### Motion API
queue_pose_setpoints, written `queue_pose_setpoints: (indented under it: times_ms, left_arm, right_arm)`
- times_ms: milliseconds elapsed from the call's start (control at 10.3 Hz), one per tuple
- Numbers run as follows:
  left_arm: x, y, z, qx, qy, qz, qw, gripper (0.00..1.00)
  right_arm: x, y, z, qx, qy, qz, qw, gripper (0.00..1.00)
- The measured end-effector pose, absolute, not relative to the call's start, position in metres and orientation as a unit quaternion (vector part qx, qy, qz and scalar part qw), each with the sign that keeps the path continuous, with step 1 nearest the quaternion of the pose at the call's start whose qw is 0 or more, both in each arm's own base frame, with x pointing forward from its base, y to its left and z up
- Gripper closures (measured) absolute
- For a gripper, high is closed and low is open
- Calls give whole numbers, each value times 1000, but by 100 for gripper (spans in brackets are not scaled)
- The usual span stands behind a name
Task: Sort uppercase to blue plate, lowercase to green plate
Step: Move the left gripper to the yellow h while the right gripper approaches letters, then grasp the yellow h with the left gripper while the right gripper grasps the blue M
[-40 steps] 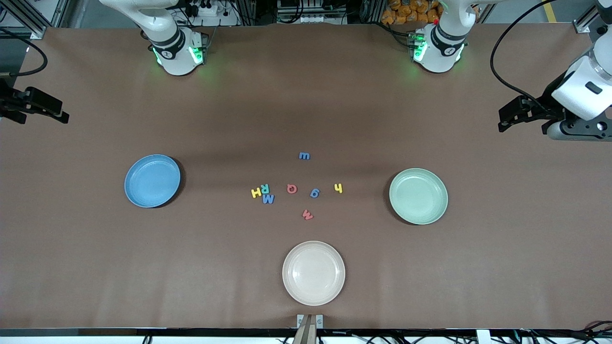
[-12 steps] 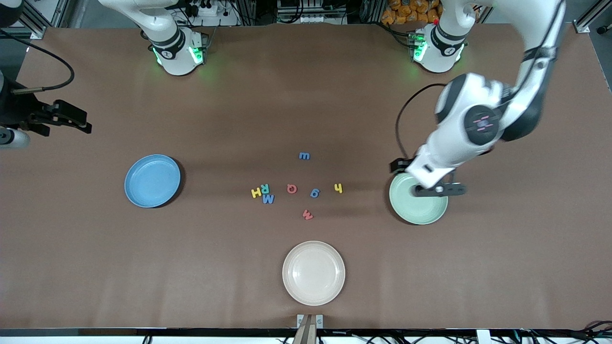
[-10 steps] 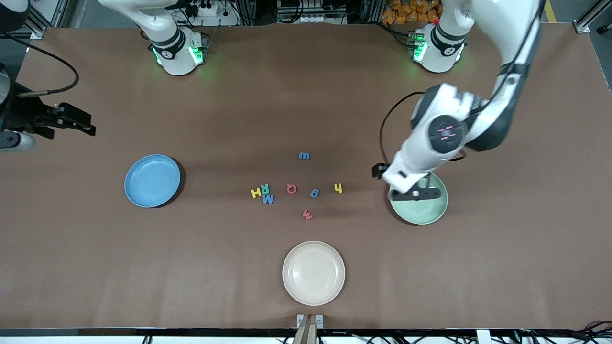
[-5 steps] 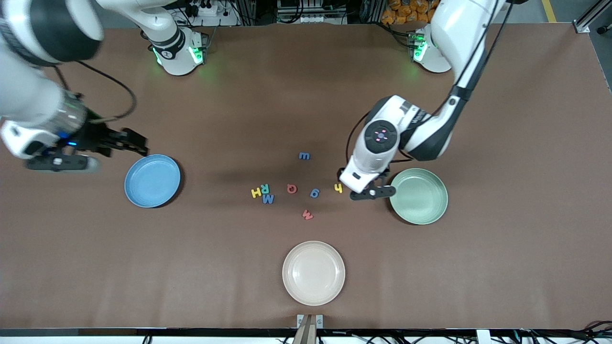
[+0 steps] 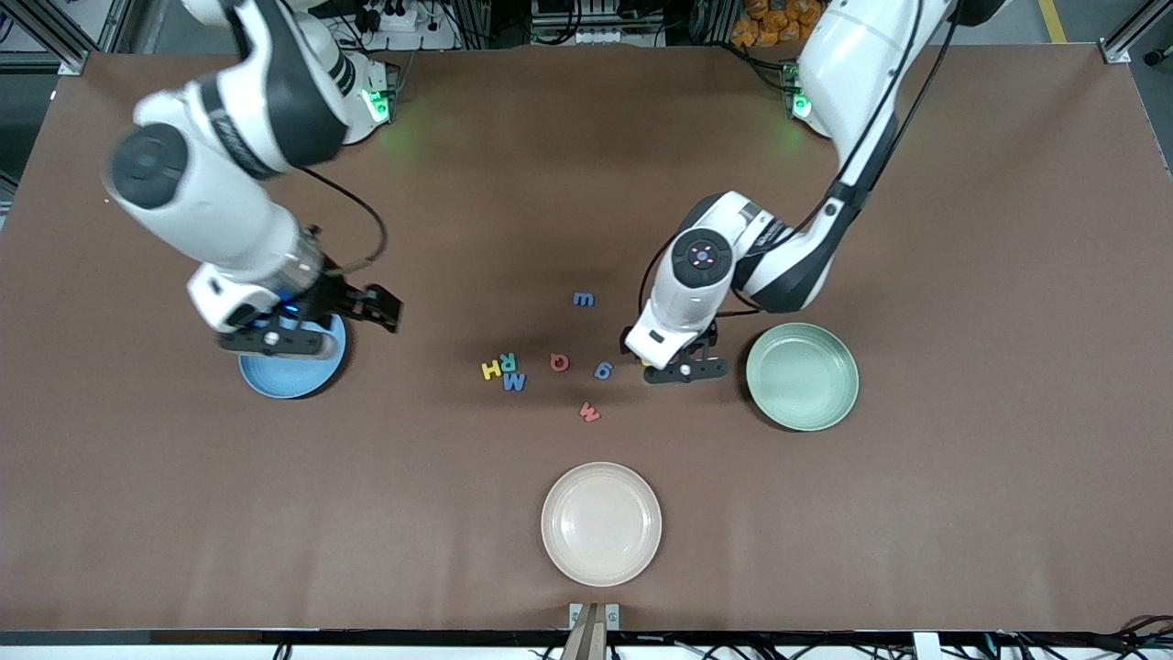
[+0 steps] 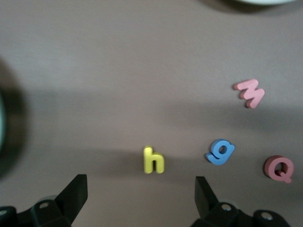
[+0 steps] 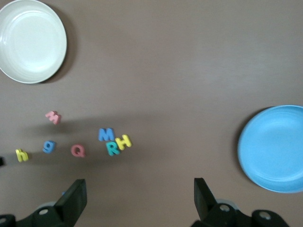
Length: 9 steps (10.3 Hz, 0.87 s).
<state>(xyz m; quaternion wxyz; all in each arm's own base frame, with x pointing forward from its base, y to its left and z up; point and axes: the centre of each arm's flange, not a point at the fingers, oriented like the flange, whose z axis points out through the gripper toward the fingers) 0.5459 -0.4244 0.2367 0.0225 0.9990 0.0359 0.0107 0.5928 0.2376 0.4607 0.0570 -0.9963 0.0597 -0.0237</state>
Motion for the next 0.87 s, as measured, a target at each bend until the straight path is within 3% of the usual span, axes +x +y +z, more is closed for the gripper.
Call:
queue_pose_setpoints:
  times_ms: [389,874]
  left_arm:
    - [522,-445,181,1000,15,-3,5,0]
    - [540,-429,177,1000,20,16,0,0]
  right_arm:
    - [594,309,388,-992,94,-48,71,0]
    - [586,326,306,-990,92,-77,81,0]
